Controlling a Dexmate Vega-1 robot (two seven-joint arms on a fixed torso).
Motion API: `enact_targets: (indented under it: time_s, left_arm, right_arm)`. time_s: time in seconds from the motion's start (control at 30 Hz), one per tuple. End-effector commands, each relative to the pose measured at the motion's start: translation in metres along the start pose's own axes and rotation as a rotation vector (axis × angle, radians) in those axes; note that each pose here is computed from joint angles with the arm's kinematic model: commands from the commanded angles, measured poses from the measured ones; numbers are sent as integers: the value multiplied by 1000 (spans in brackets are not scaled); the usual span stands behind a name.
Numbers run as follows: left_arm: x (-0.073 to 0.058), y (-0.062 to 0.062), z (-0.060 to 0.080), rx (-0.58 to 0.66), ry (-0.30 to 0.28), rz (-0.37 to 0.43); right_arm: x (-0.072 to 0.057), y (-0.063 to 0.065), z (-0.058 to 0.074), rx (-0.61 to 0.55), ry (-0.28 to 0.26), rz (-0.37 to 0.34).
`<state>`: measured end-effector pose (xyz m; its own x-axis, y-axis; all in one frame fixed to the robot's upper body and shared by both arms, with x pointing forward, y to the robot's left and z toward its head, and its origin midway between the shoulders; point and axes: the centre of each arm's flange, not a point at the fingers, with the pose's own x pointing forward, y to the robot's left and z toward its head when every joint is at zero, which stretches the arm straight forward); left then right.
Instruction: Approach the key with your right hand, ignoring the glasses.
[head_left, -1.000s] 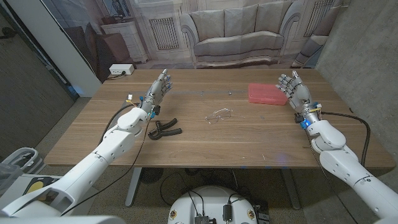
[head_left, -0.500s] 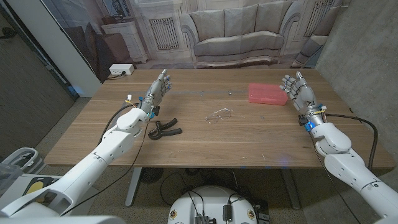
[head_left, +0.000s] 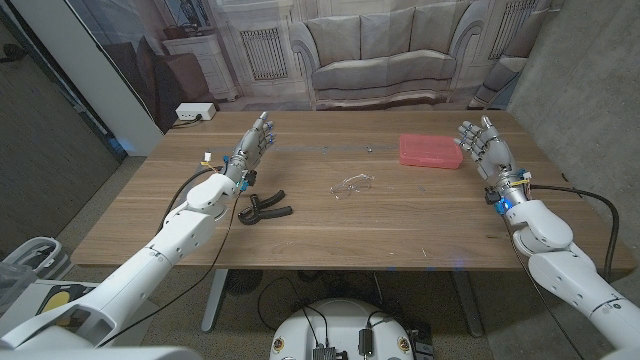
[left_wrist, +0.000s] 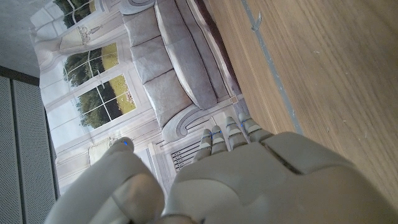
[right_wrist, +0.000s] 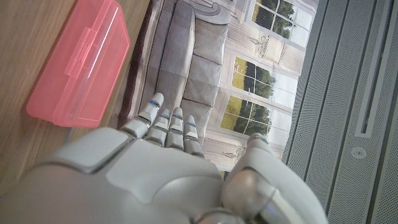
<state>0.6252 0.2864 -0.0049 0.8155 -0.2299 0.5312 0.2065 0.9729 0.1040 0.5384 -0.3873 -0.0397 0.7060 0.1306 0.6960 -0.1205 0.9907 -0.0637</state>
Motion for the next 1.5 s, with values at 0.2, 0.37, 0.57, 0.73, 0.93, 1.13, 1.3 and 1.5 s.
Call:
enact_targets:
  time_s: [0.2, 0.37, 0.57, 0.73, 0.93, 1.13, 1.3, 1.5]
  left_arm:
    - [-3, 3, -3, -3, 0, -3]
    - [-3, 0, -1, -12, -15, -4]
    - [-2, -3, 1, -7, -17, -3]
    - [-2, -5, 3, -3, -19, -3]
    - [-3, -6, 3, -1, -16, 0]
    - [-5, -7, 4, 7, -8, 0]
    - [-6, -7, 4, 7, -7, 3]
    - [-7, -7, 4, 7, -8, 3]
  right_arm:
    - [-15, -5, 9, -23, -5, -26]
    - [-21, -7, 9, -21, -9, -37]
    - [-27, -9, 9, -18, -15, -45]
    - [-34, -10, 10, -32, -13, -38]
    - [-40, -11, 12, -33, -15, -41]
    - [-46, -14, 13, -34, -20, -45]
    - [-50, -17, 13, -33, -20, -50]
    - [-56, -19, 14, -38, -22, -61]
